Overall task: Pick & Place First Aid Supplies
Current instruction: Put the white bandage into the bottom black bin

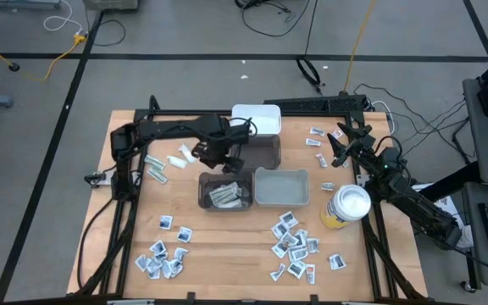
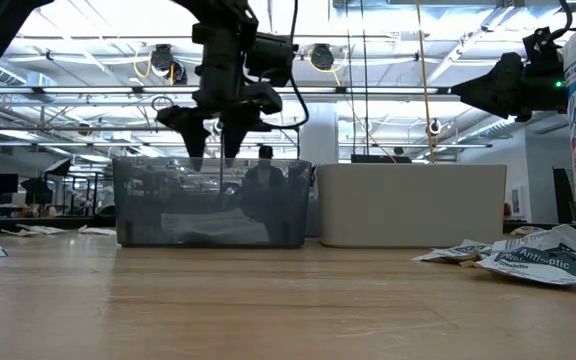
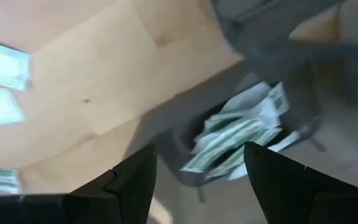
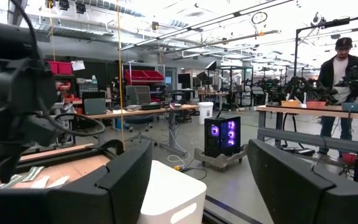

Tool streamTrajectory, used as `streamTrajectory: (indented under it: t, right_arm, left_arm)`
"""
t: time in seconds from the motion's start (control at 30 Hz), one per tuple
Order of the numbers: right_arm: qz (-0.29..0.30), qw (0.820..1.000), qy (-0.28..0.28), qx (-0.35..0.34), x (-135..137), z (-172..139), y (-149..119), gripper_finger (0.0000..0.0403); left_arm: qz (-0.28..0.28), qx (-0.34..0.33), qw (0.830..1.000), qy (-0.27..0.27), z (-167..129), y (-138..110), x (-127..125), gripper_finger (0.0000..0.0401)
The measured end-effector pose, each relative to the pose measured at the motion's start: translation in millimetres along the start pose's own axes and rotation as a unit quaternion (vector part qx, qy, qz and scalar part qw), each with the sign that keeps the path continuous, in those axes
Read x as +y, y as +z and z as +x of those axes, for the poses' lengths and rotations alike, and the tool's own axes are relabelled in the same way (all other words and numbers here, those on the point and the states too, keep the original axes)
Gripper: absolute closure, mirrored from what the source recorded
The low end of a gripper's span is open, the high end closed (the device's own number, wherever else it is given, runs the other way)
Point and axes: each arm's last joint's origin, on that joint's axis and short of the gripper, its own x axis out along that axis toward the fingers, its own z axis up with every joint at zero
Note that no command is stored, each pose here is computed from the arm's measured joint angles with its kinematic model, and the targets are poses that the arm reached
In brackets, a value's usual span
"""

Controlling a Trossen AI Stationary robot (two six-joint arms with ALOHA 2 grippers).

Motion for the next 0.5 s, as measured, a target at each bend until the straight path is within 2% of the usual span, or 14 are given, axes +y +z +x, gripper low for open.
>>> streamTrajectory:
  t: [0.27, 0.5]
  right_arm:
    - [0.000, 1.000, 0.000, 0.000, 0, 0, 0, 0.0140]
    - [0.000, 1.000, 0.000, 0.000, 0, 0, 0, 0.0140]
  left_arm:
    - [-0.103, -0.016, 0.994, -0.033, -18, 24, 28, 0.0151]
    - [-0.186, -0.040, 0.981, -0.047, -25, 27, 62, 0.0150]
